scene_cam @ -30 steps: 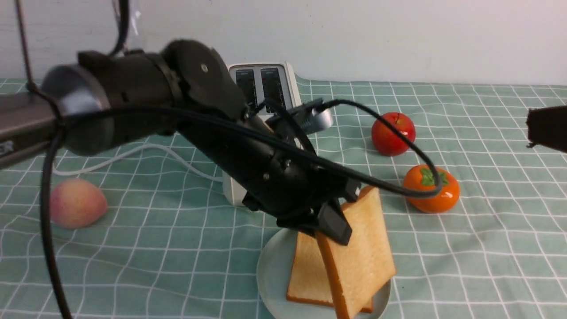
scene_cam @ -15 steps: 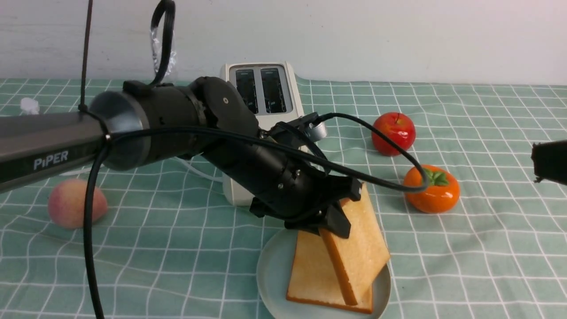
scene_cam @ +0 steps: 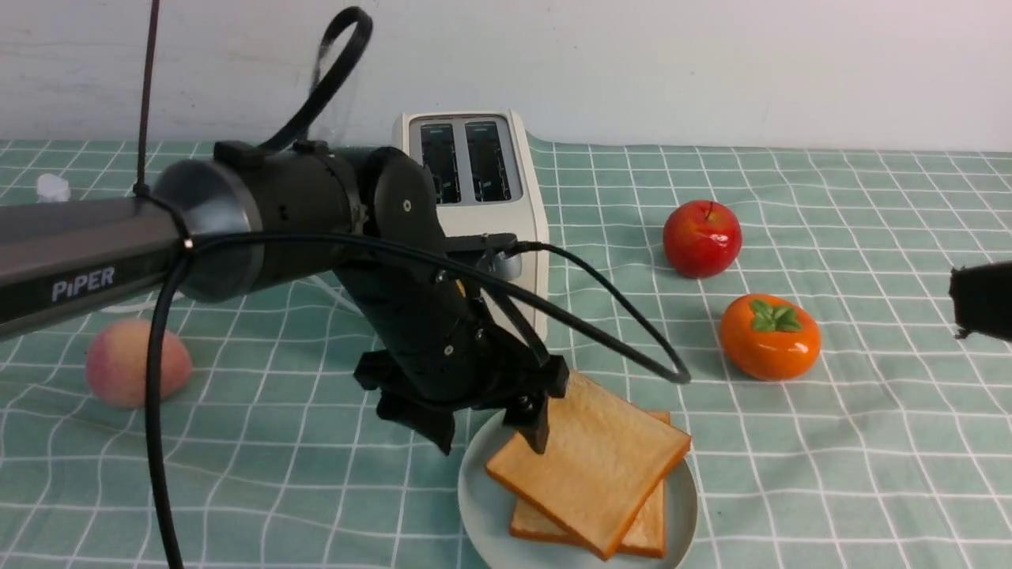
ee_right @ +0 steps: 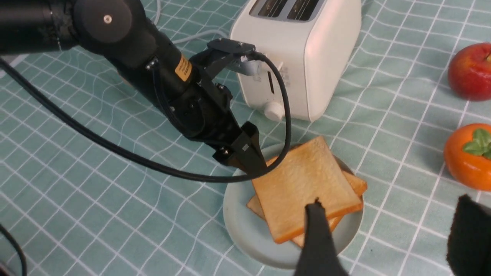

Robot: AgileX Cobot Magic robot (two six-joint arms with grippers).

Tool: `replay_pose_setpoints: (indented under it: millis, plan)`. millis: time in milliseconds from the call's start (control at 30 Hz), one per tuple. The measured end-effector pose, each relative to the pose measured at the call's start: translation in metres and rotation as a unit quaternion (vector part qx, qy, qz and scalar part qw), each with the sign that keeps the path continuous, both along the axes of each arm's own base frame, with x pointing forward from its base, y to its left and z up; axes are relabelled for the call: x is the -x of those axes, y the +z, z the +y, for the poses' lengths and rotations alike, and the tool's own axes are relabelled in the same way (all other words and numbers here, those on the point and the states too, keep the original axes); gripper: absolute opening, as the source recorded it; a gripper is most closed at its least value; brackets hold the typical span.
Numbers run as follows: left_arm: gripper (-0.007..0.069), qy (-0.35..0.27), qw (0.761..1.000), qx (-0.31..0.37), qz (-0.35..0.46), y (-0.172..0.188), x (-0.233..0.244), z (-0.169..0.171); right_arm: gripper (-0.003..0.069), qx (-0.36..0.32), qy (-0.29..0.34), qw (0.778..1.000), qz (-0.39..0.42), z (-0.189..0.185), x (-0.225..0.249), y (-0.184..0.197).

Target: Take toasted bread from bread machine on blue coffee table place on plate.

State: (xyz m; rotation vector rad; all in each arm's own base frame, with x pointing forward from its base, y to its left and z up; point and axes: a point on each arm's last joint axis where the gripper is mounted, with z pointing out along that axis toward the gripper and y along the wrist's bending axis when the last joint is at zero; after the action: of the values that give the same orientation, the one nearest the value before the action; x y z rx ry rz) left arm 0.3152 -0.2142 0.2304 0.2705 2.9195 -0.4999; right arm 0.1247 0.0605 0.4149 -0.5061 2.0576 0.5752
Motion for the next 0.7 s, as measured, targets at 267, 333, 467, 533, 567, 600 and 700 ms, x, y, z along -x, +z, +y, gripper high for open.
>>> replay_pose_setpoints:
  millis: [267, 333, 467, 533, 567, 600, 700]
  plan:
    - [0.0479, -0.010, 0.997, -0.024, 0.066, 0.003, 0.014, 0.005, -0.0015, 0.013, -0.047, 0.998, 0.044, -0.007, 0.004, -0.012]
    - [0.0389, -0.011, 0.997, -0.018, 0.079, 0.007, 0.019, 0.005, -0.0019, 0.015, -0.073, 0.997, 0.031, -0.012, 0.007, -0.024]
    - [0.0185, -0.020, 0.995, -0.013, 0.093, 0.021, 0.031, 0.010, -0.0019, -0.001, -0.106, 0.994, -0.021, -0.019, 0.029, -0.049]
    - [0.0108, -0.022, 0.996, -0.007, 0.092, 0.029, 0.039, 0.014, -0.0019, -0.005, -0.119, 0.992, -0.052, -0.023, 0.043, -0.067]
    - [0.0063, -0.023, 0.995, -0.001, 0.094, 0.032, 0.045, 0.017, -0.0019, -0.008, -0.129, 0.989, -0.070, -0.026, 0.049, -0.080]
    - [0.0022, -0.022, 0.995, 0.007, 0.095, 0.036, 0.052, 0.020, -0.0019, -0.013, -0.138, 0.986, -0.088, -0.028, 0.055, -0.091]
    - [-0.0014, -0.017, 0.994, 0.036, 0.100, 0.049, 0.076, 0.029, -0.0018, -0.025, -0.160, 0.979, -0.124, -0.032, 0.064, -0.118]
